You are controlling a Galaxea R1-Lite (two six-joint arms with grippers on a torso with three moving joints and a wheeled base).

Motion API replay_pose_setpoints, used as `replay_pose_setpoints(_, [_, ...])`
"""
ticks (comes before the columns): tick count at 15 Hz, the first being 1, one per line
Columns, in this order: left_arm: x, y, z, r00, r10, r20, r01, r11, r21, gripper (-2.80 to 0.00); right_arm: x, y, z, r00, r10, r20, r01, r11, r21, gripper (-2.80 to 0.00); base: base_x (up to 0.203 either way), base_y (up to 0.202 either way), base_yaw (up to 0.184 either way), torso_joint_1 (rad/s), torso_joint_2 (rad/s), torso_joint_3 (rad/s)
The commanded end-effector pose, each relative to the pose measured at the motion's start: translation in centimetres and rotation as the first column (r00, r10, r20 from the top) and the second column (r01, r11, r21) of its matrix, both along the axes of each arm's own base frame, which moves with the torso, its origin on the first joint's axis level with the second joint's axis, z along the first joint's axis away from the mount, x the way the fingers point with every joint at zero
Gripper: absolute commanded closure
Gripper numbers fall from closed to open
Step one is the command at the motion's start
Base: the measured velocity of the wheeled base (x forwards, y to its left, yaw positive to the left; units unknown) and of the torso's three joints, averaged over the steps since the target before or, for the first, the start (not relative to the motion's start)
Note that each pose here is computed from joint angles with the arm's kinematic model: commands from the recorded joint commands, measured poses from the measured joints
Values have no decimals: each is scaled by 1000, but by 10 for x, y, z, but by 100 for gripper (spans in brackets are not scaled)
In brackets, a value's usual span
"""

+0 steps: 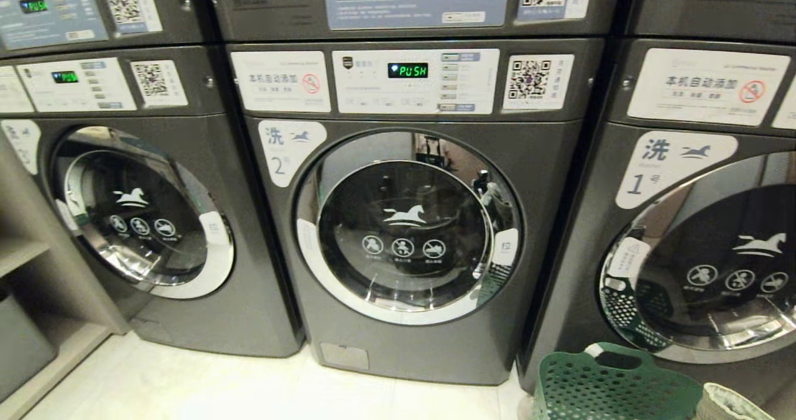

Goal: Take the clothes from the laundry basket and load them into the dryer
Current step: Put the clothes in the dryer

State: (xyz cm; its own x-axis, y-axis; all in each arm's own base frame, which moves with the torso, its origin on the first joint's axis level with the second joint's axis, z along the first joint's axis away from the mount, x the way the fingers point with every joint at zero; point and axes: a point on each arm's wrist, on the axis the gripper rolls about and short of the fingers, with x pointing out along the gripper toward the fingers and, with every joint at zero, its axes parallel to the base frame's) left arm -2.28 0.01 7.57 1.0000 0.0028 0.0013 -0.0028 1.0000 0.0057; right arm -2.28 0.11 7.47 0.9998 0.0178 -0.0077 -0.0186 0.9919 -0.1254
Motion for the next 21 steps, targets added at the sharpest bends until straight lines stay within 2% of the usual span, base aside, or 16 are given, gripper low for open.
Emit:
replay_pose_setpoints(1, [0,0,0,1000,0,0,0,1000,0,0,0,0,0,1000,-1,0,1,1000,-1,0,2,-9,173,4,-3,4])
replay_pose_setpoints(11, [0,0,0,1000,0,0,0,1000,0,0,0,0,0,1000,-1,-2,1,1000,8,0,4,-8,163,1,3,2])
replay_pose_setpoints(17, [0,0,-1,1000,-1,-2,1,1000,8,0,0,0,0,1000,0,-2,0,1000,8,0,0,0,0,0,0,0])
replay_pose_setpoints(21, [0,0,-1,1000,-1,-3,1,1000,8,0,0,0,0,1000,2,-1,-2,1000,8,0,180,0,-1,3,1,3])
